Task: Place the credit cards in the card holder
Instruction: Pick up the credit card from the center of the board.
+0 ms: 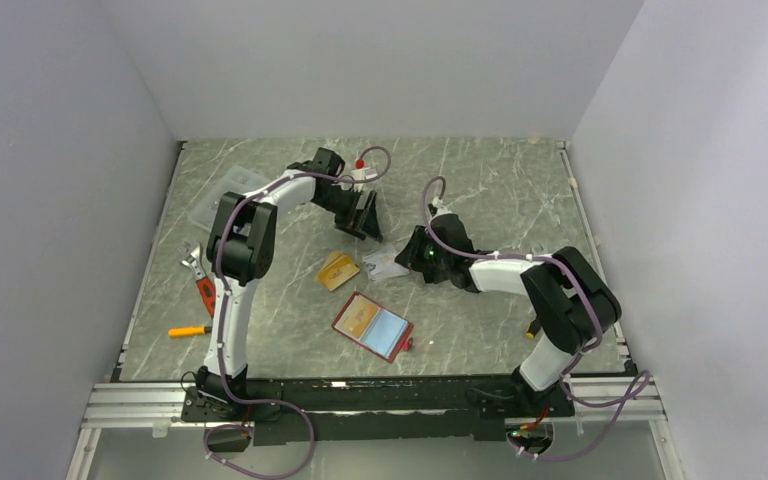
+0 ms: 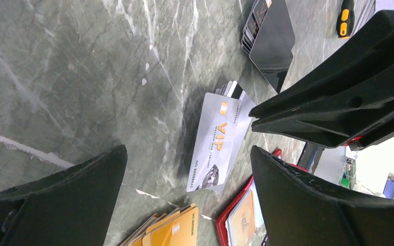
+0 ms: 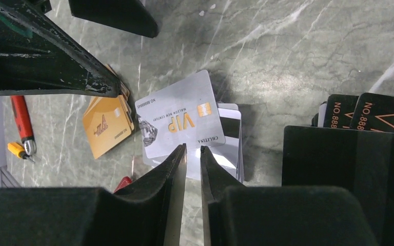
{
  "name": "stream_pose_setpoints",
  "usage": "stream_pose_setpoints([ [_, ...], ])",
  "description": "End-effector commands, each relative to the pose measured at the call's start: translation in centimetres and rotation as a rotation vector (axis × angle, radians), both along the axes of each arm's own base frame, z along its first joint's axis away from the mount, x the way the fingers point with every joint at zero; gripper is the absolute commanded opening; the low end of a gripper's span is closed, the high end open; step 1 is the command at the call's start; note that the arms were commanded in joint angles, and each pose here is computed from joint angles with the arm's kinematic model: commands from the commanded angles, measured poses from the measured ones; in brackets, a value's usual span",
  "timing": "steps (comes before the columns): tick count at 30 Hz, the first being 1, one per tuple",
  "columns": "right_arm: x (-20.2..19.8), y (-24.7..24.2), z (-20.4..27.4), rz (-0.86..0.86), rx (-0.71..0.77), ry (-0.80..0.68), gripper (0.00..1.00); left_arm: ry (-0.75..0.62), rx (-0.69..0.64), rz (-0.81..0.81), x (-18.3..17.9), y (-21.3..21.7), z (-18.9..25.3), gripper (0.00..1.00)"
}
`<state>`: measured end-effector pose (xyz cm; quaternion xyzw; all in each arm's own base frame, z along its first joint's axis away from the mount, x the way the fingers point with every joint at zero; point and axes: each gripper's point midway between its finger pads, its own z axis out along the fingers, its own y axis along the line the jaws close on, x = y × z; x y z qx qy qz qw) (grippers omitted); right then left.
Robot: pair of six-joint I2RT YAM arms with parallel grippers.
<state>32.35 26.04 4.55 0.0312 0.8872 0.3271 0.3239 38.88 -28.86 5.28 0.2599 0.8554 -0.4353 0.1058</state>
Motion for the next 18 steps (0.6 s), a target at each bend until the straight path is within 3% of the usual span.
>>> stream_pose_setpoints([
  [1, 2.0, 1.7, 2.6, 0.013, 0.077, -0.085, 0.18, -0.006, -0.024, -0.043, 0.0, -0.7, -0.2, 0.96],
  [13, 1.4, 2.2, 1.1, 0.027, 0.085, -0.053, 0.04, 0.048, -0.047, -0.093, -2.0, -0.9, -1.0, 0.69],
  [18, 1.1, 2.4, 1.1, 0.028, 0.086, -0.055, 0.03, 0.073, -0.050, -0.097, -2.4, -0.9, -1.5, 0.67],
])
